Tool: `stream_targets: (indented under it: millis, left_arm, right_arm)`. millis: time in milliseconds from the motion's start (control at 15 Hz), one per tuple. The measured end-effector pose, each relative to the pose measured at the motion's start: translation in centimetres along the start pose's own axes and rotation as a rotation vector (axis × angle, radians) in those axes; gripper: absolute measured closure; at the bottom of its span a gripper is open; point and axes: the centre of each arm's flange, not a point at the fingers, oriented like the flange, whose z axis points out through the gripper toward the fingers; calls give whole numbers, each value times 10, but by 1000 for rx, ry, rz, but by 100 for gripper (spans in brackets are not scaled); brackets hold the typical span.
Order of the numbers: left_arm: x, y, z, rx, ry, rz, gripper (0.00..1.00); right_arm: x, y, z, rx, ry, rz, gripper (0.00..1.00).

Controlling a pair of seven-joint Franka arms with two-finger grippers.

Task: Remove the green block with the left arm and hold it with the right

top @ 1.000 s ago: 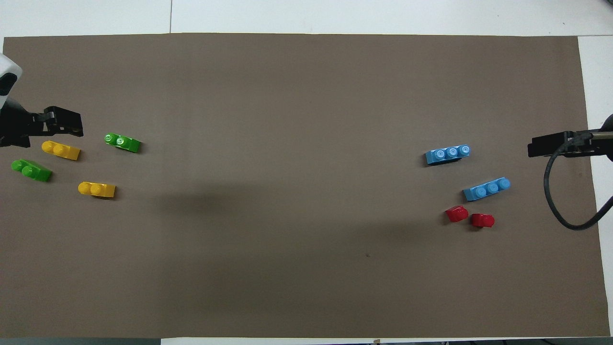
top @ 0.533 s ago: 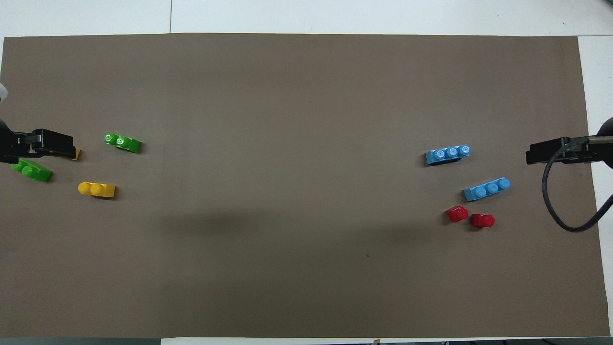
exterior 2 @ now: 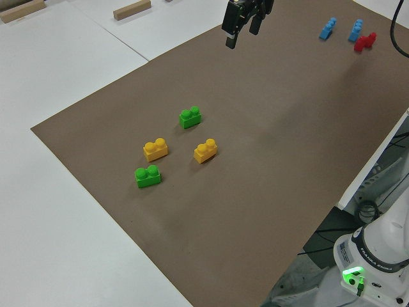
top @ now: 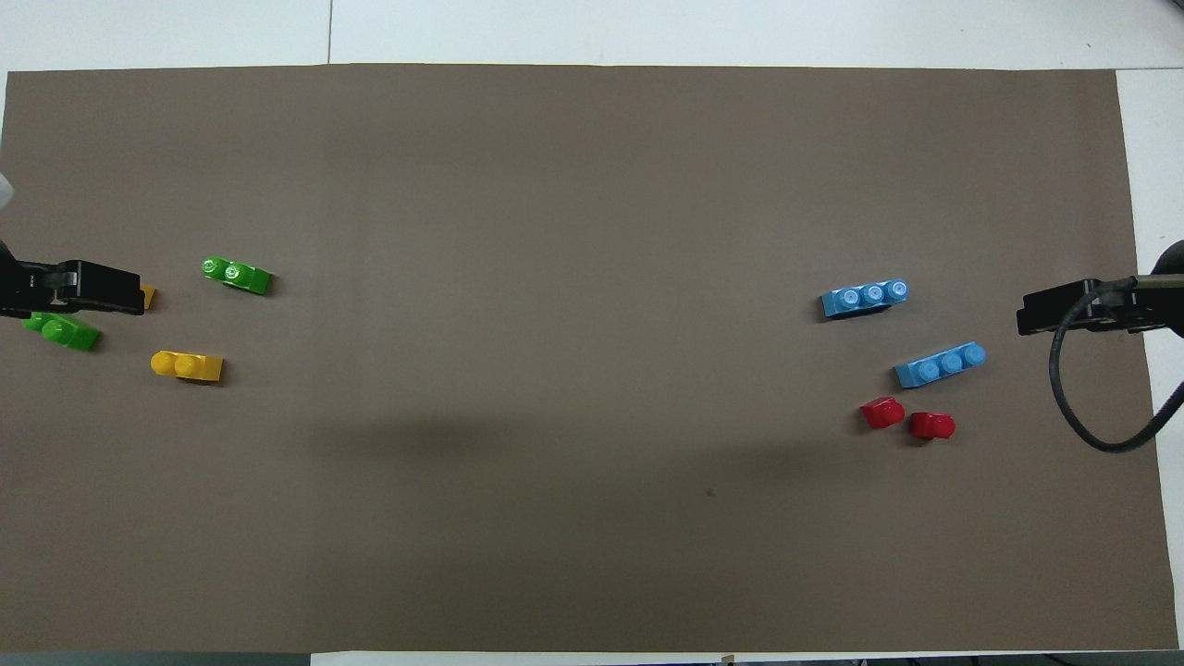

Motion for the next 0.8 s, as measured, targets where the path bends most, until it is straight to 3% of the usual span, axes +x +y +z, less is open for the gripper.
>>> stream_targets:
  millis: [800]
  left_arm:
    - [-1,3,-2,-41,3,-6,0]
  right_arm:
    - [-1,0,0,0,-8,0,0]
